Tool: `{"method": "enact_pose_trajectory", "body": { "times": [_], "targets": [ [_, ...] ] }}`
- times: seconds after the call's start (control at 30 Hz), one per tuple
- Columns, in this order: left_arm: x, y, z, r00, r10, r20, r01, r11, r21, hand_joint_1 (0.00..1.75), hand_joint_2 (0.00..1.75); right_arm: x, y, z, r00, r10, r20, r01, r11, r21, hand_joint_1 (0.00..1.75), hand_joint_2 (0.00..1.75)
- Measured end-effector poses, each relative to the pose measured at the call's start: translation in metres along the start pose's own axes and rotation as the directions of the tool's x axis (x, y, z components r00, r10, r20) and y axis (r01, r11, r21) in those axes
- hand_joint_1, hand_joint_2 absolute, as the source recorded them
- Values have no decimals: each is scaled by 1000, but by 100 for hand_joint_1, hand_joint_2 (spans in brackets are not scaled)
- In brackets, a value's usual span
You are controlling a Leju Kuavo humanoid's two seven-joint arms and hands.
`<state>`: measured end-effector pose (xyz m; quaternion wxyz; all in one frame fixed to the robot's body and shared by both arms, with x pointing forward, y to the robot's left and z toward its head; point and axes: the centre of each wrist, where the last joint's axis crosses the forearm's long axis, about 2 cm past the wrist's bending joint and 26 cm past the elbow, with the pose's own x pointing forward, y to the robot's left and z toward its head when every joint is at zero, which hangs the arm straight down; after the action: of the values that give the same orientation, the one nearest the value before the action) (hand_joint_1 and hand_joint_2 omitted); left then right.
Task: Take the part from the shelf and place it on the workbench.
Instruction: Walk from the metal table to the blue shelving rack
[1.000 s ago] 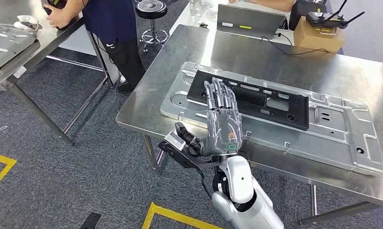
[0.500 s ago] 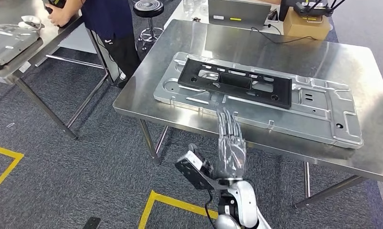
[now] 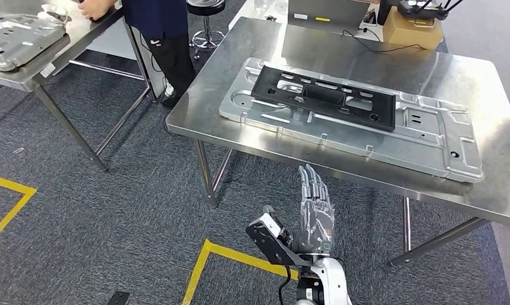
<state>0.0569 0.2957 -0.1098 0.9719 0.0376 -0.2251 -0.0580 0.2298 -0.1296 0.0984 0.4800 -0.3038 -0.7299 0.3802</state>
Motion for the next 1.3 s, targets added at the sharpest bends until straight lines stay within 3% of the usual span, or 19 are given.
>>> {"method": "enact_pose_trajectory", "body": {
  "times": [0.13, 0.27, 0.43, 0.6, 1.07, 1.3],
  "targets": [
    [-5, 0, 2, 1000, 14, -2, -14, 1000, 11, 0, 0, -13, 13, 25, 972, -218, -92, 224, 973, 61, 0, 0],
    [-8, -3, 3, 999, 40, -1, -40, 999, 27, 0, 0, -47, 44, 80, 870, -405, -283, 436, 898, 55, 0, 0],
    [-13, -4, 5, 998, 61, -11, -60, 997, 48, 0, 0, -99, 74, 154, 751, -414, -515, 495, 869, 23, 0, 0],
    [-18, -3, 7, 997, 78, -19, -76, 995, 62, 0, 0, -124, 88, 213, 607, -373, -702, 517, 856, -8, 0, 0],
    [-17, 1, 6, 996, 83, -18, -81, 993, 81, 0, 0, -123, 97, 257, 302, -269, -914, 570, 820, -53, 0, 0],
    [-16, 0, 6, 997, 81, -17, -79, 994, 79, 0, 0, -121, 98, 265, 254, -239, -937, 583, 811, -49, 0, 0]
  ]
}}
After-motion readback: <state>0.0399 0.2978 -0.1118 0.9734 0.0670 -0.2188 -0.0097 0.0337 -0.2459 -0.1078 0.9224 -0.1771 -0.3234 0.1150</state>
